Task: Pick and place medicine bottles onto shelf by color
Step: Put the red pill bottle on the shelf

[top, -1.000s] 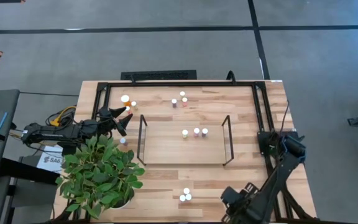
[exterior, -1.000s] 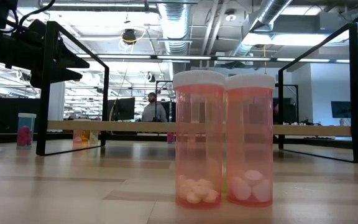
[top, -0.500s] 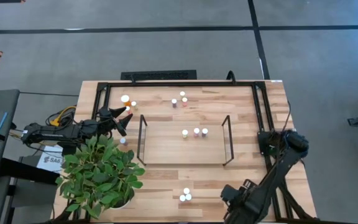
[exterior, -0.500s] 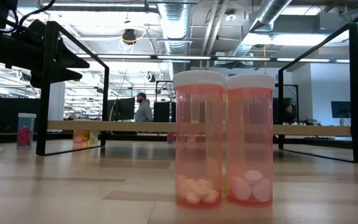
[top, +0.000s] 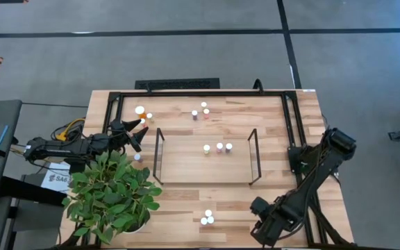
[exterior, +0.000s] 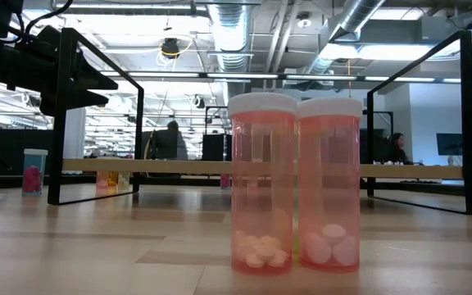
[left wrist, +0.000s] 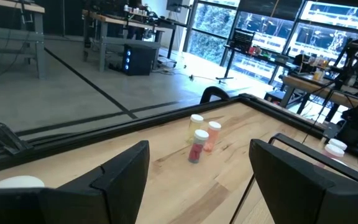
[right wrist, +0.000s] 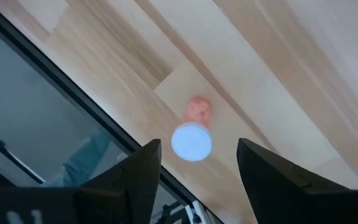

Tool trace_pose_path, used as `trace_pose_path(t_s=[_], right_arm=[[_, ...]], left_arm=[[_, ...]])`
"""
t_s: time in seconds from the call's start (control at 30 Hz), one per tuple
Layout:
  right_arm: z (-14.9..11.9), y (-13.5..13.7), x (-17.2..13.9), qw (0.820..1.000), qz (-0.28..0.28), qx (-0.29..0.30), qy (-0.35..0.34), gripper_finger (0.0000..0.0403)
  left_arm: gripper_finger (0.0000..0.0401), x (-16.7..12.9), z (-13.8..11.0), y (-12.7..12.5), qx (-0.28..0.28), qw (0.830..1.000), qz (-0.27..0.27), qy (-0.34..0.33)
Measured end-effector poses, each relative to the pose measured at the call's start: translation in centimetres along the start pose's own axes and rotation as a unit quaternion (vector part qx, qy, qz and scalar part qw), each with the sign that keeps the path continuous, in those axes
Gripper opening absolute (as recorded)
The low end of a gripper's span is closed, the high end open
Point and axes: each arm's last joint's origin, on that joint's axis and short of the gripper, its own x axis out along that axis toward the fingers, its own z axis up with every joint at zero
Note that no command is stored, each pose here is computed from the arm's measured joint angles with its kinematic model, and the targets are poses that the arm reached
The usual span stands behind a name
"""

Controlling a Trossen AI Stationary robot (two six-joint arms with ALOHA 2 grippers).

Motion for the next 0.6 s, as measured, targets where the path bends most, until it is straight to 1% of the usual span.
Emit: trace_pose_path(t_s=[0.17,0.3,0.47,0.6], right_arm=[[-0.2,0.2,0.6,1.000,-0.004,0.007,0.000,0.0234],[-0.3,0.6,2.2,1.000,-0.014,0.002,0.007,0.0234],[-0.1,0.8,3.3,0.999,-0.024,-0.008,0.029,0.0234],[-0.1,0.8,3.2,0.999,-0.022,-0.016,0.034,0.0234]], left_arm=[[0.0265,0.0,0.0,0.0,0.000,1.000,0.000,0.000],[0.0265,0.0,0.0,0.0,0.000,1.000,0.000,0.000],[0.0265,0.0,0.0,0.0,0.000,1.000,0.000,0.000],[0.0265,0.0,0.0,0.0,0.000,1.000,0.000,0.000]])
